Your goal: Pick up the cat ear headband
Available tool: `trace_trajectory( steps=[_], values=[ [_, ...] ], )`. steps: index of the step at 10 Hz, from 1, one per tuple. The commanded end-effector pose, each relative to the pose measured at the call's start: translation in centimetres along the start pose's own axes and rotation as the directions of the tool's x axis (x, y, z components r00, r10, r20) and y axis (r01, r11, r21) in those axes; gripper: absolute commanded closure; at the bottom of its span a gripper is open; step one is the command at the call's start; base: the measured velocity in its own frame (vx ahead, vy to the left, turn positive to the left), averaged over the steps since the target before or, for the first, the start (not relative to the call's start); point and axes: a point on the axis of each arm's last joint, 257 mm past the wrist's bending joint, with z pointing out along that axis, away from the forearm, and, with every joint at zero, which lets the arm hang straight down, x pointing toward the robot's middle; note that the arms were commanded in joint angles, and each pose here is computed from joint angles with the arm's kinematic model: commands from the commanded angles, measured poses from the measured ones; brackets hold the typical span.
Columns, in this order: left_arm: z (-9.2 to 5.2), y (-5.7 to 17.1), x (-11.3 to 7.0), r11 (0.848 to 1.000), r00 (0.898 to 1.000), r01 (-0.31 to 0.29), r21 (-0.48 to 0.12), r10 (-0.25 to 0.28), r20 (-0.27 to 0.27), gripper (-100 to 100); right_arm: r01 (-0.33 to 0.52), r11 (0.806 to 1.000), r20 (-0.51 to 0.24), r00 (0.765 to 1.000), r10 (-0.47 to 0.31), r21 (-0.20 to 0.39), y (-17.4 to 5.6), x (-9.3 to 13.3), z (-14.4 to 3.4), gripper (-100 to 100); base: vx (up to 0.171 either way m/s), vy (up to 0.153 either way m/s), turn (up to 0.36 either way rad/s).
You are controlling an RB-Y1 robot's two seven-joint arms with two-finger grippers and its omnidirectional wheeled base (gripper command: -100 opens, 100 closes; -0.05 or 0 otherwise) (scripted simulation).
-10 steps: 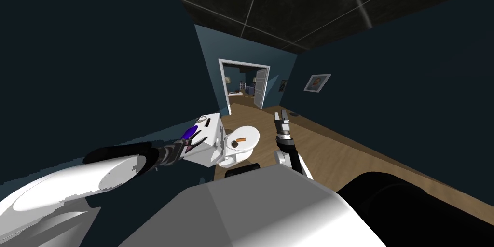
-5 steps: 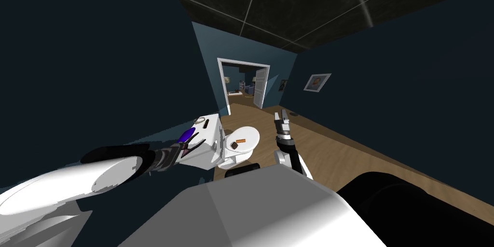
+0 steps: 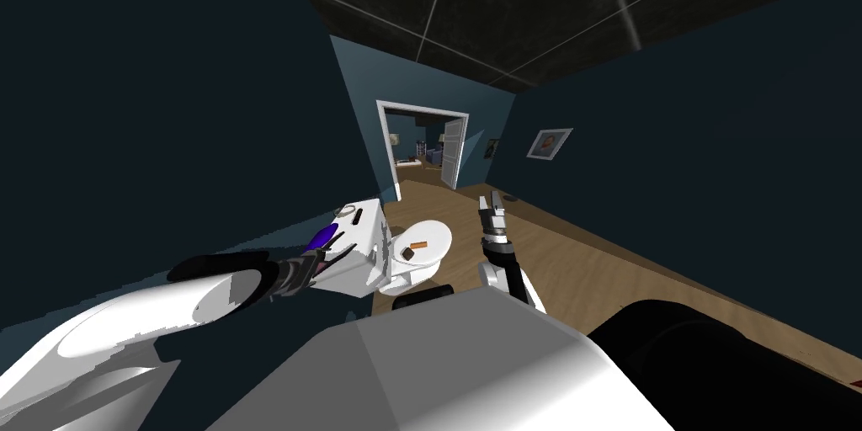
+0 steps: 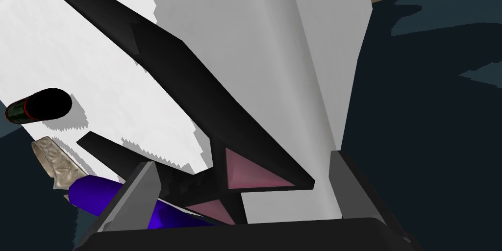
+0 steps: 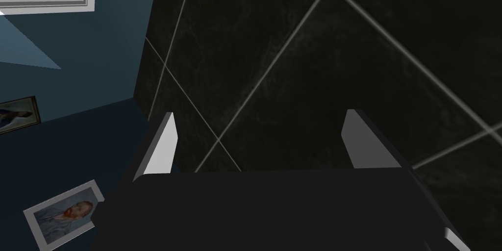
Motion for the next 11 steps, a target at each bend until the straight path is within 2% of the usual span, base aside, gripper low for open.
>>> trace_trajectory(
  steps=[1,5,6,7,9,10,11],
  values=[
    [0.0,0.0,0.0,1.0,1.0,0.0,0.0,0.0,0.0,100,0.0,1.0,0.0,1.0,0.0,0.0,0.0,0.0,0.0,0,0.0,0.0,0.0],
    [0.0,0.1,0.0,1.0,1.0,0.0,-0.002,0.0,-0.001,100,0.0,1.0,0.0,1.0,0.0,0.0,0.0,0.0,0.0,0,0.0,0.0,0.0],
    [0.0,0.1,0.0,1.0,1.0,0.0,-0.002,0.0,-0.001,0,0.0,1.0,0.0,1.0,0.0,0.0,0.0,0.0,0.0,0,0.0,0.0,0.0],
    [-0.9,-0.1,0.3,1.0,1.0,-0.005,0.0,0.005,-0.003,100,0.0,1.0,0.0,1.0,0.0,0.0,0.0,0.0,0.0,0,0.008,0.005,0.056],
    [-1.9,-0.2,0.6,1.0,1.0,-0.011,0.0,0.011,-0.006,100,0.0,1.0,0.0,1.0,0.0,0.0,0.0,0.0,0.0,0,0.014,0.007,0.049],
    [-1.5,-0.2,0.5,1.0,1.0,-0.01,0.002,0.01,-0.005,100,0.0,1.0,0.0,1.0,0.0,0.0,0.0,0.0,0.0,0,0.0,0.0,0.0],
    [-1.6,-0.2,0.5,1.0,1.0,-0.009,0.001,0.009,-0.005,0,0.0,1.0,0.0,1.0,0.0,0.0,0.0,0.0,0.0,0,0.0,0.0,0.0]
  ],
)
